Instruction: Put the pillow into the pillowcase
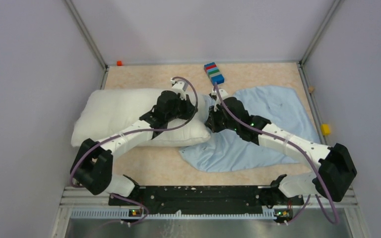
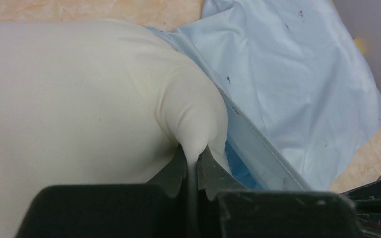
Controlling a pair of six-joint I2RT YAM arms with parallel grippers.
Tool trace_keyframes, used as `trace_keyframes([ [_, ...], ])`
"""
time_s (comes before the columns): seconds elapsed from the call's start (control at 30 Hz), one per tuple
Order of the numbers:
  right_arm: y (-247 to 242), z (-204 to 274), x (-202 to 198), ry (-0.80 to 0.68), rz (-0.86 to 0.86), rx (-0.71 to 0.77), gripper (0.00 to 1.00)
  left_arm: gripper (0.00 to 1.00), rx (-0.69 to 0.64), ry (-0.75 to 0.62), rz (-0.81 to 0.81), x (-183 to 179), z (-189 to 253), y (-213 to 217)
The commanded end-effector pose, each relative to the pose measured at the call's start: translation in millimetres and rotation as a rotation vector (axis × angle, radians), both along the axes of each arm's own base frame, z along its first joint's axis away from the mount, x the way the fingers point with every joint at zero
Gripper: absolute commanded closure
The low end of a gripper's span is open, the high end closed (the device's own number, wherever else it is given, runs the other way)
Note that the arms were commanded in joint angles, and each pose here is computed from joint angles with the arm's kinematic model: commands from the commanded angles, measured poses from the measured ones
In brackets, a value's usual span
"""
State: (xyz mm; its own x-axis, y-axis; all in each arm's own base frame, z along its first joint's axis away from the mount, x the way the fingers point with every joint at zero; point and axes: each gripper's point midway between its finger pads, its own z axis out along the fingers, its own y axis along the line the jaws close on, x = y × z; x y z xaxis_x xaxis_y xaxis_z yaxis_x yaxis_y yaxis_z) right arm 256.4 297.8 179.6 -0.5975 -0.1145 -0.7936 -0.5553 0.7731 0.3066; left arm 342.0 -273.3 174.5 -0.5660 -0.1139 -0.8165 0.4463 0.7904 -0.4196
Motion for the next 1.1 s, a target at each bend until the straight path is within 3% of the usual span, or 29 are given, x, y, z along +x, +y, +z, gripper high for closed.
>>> trace_keyframes([
  [0.0, 5, 9, 1, 0.033, -0.003, 0.003, 0.99, 0.9, -0.033, -0.012, 0.004, 0, -1, -2],
  [0.13, -15, -11, 10, 0.075, -0.112, -0.06, 0.96, 0.53, -0.009, -0.002, -0.061, -13, 17, -4],
  [0.23, -19, -22, 12, 0.102, -0.139, -0.066, 0.97, 0.33, 0.007, 0.003, -0.127, -28, 33, -3],
  [0.33, -23, -30, 14, 0.122, -0.171, -0.078, 0.96, 0.17, 0.064, -0.041, -0.158, -43, 55, 5],
  [0.47, -27, -36, 15, 0.132, -0.205, -0.085, 0.84, 0.02, 0.188, -0.091, -0.171, -62, 72, 22],
  [0.6, -39, -49, 16, 0.149, -0.251, -0.147, 0.67, 0.01, 0.342, -0.094, -0.185, -85, 69, 33],
  [0.77, -50, -65, 14, 0.169, -0.29, -0.202, 0.53, 0.01, 0.48, -0.021, -0.197, -114, 29, 30],
  [1.0, -63, -92, 5, 0.218, -0.34, -0.248, 0.44, 0.01, 0.56, 0.062, -0.058, -108, -8, 25],
  [1.07, -66, -104, 1, 0.237, -0.345, -0.269, 0.43, 0.06, 0.572, 0.061, 0.005, -99, -13, 27],
])
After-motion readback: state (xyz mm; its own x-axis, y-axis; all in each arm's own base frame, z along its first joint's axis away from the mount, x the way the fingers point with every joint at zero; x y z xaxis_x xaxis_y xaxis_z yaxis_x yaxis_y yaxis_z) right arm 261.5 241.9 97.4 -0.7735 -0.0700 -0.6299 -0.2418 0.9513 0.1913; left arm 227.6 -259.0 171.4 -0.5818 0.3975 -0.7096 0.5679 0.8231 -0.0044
